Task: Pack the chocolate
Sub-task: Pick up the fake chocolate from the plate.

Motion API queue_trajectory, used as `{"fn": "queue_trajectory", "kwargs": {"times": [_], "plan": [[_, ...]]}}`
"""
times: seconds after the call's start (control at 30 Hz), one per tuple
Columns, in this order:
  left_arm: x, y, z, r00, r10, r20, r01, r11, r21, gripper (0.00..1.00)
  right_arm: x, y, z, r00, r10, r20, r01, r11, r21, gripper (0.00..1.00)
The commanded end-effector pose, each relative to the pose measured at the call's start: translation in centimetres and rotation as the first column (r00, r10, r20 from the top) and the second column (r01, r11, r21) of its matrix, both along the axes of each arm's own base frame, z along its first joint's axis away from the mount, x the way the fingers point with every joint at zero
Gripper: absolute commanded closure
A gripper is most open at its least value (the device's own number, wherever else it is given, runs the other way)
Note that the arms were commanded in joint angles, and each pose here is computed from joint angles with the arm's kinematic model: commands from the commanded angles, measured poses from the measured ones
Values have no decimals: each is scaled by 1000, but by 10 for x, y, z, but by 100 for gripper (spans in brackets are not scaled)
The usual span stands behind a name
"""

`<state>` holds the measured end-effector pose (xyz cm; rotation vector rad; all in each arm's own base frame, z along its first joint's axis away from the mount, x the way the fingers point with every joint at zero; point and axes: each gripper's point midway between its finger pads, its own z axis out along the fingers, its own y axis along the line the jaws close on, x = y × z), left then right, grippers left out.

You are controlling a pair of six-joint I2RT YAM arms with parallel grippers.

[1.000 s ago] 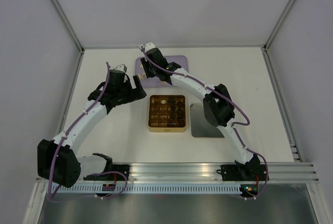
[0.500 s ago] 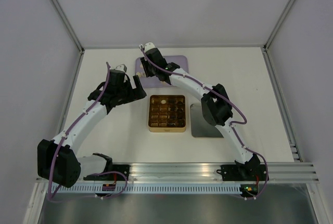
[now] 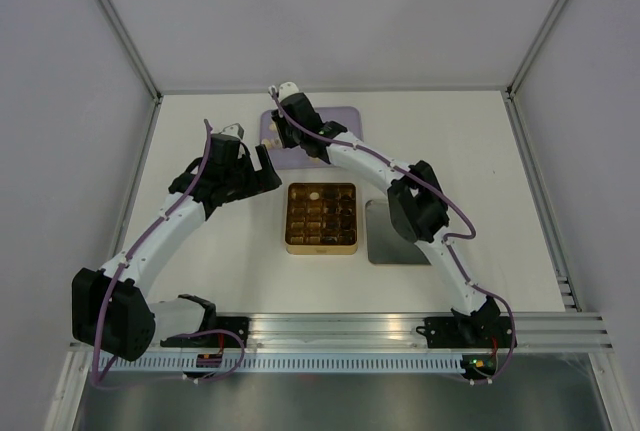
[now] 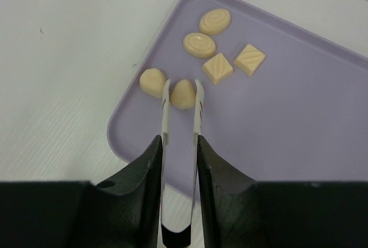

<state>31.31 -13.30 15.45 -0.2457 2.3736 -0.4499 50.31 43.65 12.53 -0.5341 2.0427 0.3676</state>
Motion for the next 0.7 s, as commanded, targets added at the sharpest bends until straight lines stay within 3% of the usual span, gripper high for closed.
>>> {"fn": "queue_trajectory", "kwargs": {"times": [0.0,0.67], "plan": [[7,8,9,998,52,42,-52,999,9,0,0,4,68,993,9,118,-21,995,100,90],[6,10,19,996,58,71,-58,998,3,0,-52,-43,113,990,13,140,-29,993,110,98]]}}
